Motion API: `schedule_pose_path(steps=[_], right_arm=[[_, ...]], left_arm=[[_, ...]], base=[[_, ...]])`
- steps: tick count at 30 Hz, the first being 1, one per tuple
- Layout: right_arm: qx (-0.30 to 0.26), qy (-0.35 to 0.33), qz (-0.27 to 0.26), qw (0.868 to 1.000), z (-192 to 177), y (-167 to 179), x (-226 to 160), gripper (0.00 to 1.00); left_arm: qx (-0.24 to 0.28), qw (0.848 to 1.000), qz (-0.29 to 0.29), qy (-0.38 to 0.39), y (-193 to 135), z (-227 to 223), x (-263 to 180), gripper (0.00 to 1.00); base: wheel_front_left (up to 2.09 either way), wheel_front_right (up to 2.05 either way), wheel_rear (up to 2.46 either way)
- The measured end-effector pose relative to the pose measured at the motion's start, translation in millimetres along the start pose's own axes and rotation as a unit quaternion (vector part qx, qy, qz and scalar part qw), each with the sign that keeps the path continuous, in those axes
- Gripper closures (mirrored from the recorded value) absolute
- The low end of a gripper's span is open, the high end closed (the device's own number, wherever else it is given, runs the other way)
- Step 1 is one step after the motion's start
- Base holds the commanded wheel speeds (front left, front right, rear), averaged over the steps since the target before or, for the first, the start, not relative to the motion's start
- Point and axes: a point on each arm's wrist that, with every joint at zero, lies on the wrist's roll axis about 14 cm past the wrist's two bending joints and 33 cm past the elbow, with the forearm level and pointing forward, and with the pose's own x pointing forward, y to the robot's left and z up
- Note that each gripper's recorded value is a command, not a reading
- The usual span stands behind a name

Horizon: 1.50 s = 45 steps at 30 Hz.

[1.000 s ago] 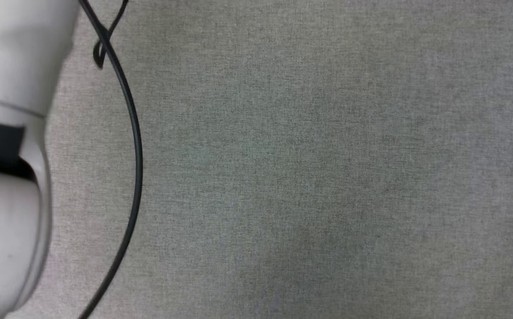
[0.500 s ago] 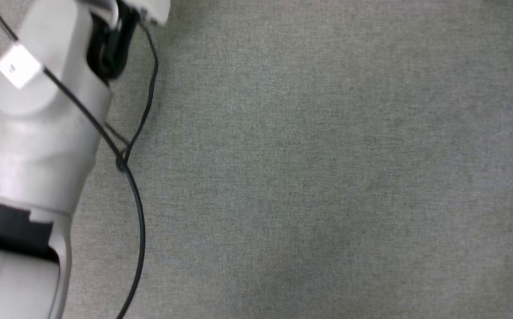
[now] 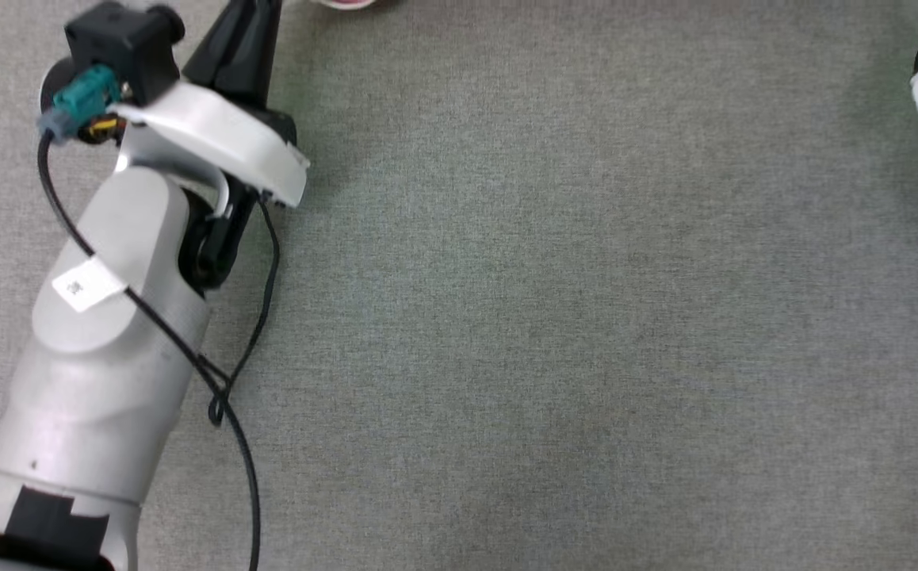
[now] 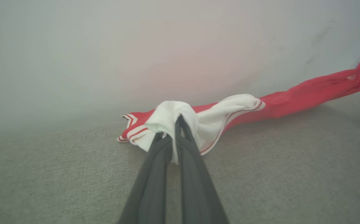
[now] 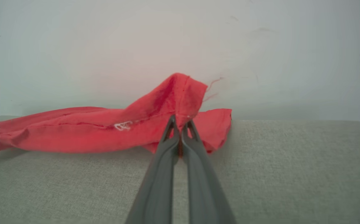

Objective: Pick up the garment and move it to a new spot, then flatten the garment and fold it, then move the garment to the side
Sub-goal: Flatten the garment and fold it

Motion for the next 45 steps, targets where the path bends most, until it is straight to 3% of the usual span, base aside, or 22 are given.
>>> schedule_pose_path(steps=[12,28,45], right_arm=[[-0.002,0.018,0.006,1.000,-8,-2,-40,1.00],[0.005,0.023,0.008,1.000,-3,-2,-95,1.00],[-0.005,0.061,0.033,0.998,-21,8,-154,1.00]], left_arm=[[-0.035,0.999,0.015,-0.007,-8,4,-44,1.00],[-0.025,1.000,-0.013,0.008,-33,7,-96,1.00],[-0.024,0.997,-0.040,0.056,-50,-8,-165,1.00]], base=[[0.00,0.00,0.00],[0.00,0.00,0.00],[0.00,0.00,0.00]])
